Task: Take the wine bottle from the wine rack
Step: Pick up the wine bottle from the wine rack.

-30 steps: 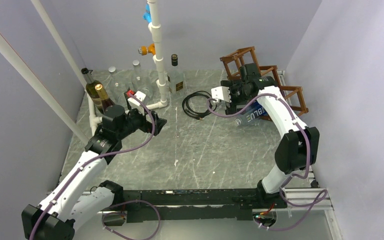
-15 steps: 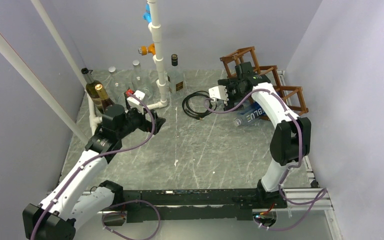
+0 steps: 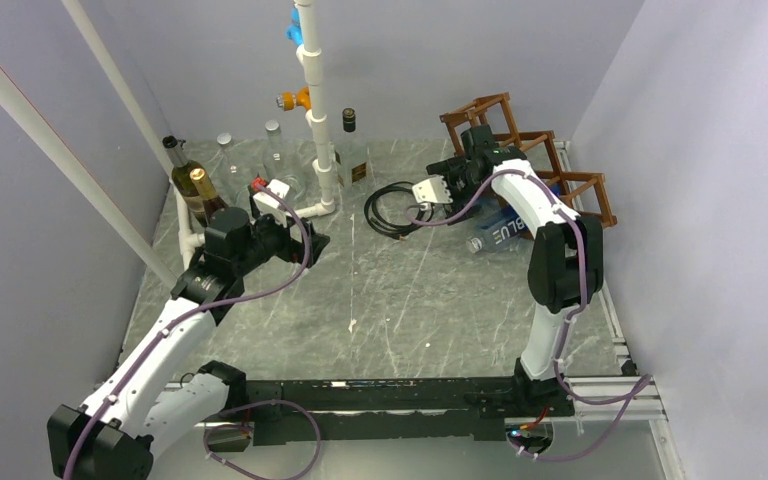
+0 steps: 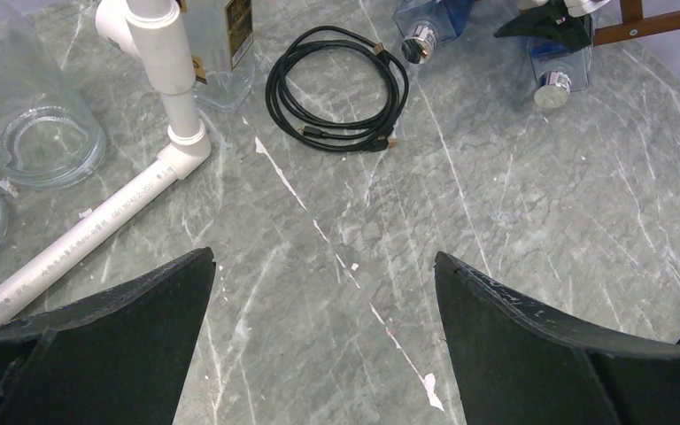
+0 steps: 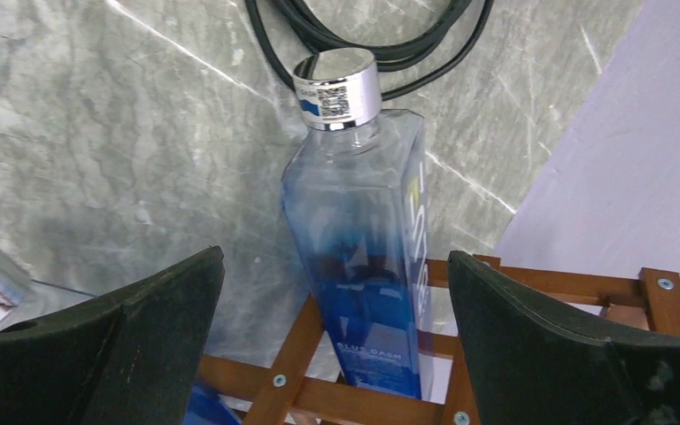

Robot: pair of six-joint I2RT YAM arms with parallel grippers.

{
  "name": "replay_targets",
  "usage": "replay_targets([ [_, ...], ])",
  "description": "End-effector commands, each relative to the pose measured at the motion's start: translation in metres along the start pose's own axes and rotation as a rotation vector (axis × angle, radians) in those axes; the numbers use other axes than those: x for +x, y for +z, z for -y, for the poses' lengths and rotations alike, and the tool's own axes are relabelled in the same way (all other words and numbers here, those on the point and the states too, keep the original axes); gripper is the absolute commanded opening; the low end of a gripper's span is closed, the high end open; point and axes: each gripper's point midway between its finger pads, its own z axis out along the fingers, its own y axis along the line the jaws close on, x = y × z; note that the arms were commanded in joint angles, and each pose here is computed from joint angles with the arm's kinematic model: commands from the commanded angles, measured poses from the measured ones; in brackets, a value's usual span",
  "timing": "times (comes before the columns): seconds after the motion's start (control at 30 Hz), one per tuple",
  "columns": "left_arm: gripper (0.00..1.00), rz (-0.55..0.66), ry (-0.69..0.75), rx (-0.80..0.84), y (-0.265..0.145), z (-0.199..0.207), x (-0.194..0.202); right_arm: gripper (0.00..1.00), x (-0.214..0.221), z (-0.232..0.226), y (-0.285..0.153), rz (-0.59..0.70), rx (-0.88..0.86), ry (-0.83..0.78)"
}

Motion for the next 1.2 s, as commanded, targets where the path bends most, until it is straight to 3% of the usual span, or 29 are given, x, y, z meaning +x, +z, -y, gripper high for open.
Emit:
replay_targets([
  [0.0, 1.00, 0.058, 0.031, 0.002, -0.002, 0.000, -0.025, 1.00, 0.001, 0.026, -0.001, -0.016, 0.059, -0.082],
  [0.53, 1.00, 0.055, 0.027, -0.003, -0.001, -0.003, -0.024, 1.00, 0.036, 0.031, 0.035, -0.137, 0.081, -0.047],
  [1.17, 0.99, 0.048, 0.021, -0.002, 0.000, -0.005, -0.022, 0.96, 0.046, 0.024, 0.065, -0.140, 0.095, -0.026],
])
